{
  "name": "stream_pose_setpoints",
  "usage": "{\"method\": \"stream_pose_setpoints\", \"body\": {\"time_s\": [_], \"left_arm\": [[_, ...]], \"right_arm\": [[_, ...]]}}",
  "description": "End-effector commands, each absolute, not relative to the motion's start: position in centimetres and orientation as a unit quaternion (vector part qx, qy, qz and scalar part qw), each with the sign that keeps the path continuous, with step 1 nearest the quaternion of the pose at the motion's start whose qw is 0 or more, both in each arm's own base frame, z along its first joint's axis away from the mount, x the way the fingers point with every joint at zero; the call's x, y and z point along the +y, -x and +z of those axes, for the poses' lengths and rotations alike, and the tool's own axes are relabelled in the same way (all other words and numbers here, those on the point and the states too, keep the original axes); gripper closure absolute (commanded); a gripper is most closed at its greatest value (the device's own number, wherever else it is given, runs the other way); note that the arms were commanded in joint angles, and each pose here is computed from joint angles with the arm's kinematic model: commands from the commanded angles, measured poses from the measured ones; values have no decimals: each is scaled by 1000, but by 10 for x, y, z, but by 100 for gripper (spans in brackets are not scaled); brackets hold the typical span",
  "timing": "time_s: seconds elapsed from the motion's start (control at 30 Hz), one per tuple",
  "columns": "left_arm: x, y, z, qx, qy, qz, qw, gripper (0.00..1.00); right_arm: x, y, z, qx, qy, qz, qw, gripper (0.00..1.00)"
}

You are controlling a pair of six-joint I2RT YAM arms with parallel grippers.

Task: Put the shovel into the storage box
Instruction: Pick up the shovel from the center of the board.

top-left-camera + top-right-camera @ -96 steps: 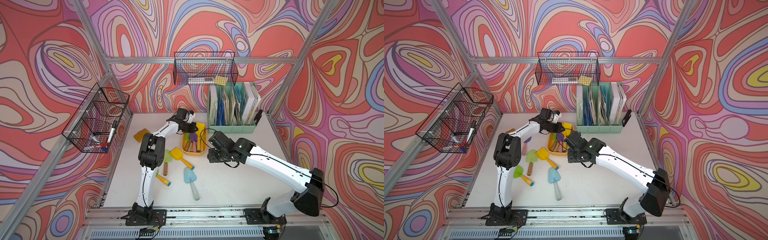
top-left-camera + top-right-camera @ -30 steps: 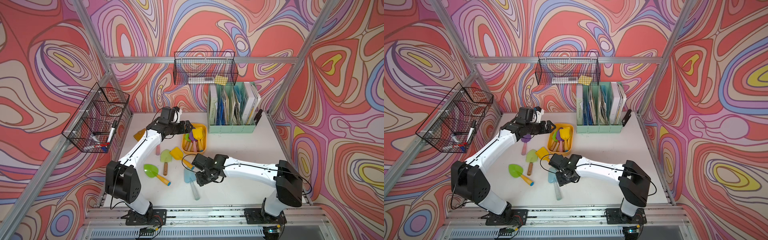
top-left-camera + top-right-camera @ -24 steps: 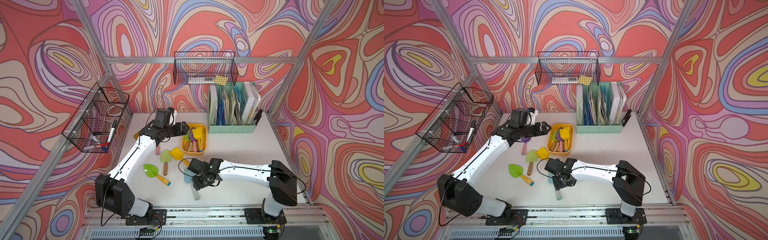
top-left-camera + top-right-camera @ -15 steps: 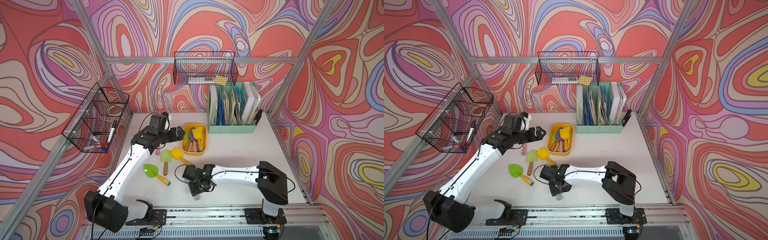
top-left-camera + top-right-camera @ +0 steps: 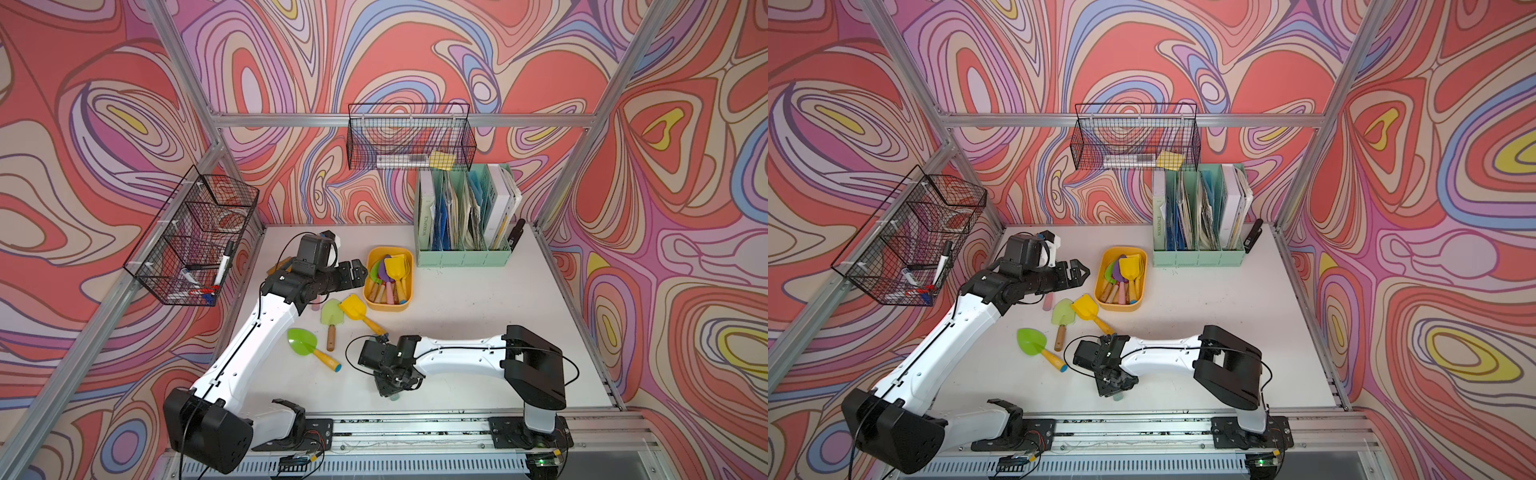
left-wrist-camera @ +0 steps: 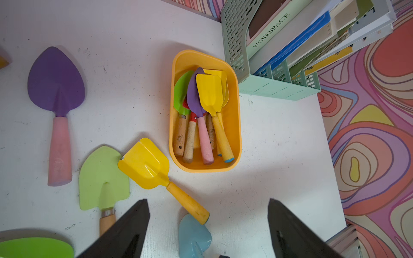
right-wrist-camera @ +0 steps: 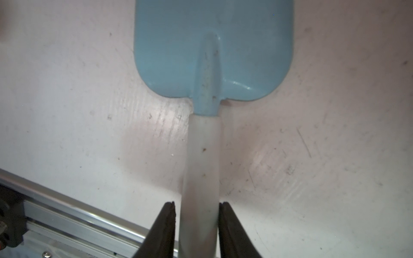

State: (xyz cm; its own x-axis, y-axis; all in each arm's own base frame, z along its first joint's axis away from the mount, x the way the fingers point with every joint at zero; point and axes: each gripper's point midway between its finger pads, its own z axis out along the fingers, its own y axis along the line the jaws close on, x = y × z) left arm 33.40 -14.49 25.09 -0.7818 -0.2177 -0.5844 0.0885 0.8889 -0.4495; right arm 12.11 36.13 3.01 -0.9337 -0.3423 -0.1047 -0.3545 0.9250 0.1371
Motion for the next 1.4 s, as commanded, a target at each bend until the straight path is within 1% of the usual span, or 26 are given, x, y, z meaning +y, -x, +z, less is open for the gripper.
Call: {"method": "stream_pose_setpoints", "body": {"time_s": [0.0, 0.27, 0.47, 0.6, 0.63, 0.67, 0.8, 0.9, 1.0, 1.1, 1.37], "left_arm": [[-145, -327, 254, 913, 36, -243, 326, 12], [-147, -324, 259, 910, 34, -253, 326, 12], [-149, -317, 272, 902, 27, -269, 337, 11], [-148, -315, 276, 900, 26, -269, 342, 11], [-148, -315, 276, 900, 27, -271, 341, 11], [-149, -316, 276, 899, 28, -273, 341, 11], [-154, -320, 273, 897, 31, -286, 337, 11], [-159, -324, 272, 895, 31, -296, 333, 11], [-169, -329, 272, 888, 20, -318, 332, 11], [-183, -332, 278, 872, 3, -359, 333, 11], [-216, -337, 290, 836, -34, -451, 310, 18]], "right_arm": [[360, -123, 31, 982, 173, 66, 49, 71], [358, -124, 32, 982, 171, 64, 55, 91], [359, -123, 51, 979, 173, 77, 68, 100], [356, -123, 71, 977, 175, 89, 83, 100], [353, -123, 70, 978, 175, 83, 84, 100], [350, -124, 83, 976, 173, 92, 92, 100], [333, -126, 102, 976, 165, 86, 112, 100], [322, -134, 125, 973, 157, 86, 145, 100], [314, -149, 152, 968, 145, 94, 180, 100], [308, -171, 176, 962, 123, 120, 212, 100], [302, -226, 228, 936, 109, 210, 261, 100]]}}
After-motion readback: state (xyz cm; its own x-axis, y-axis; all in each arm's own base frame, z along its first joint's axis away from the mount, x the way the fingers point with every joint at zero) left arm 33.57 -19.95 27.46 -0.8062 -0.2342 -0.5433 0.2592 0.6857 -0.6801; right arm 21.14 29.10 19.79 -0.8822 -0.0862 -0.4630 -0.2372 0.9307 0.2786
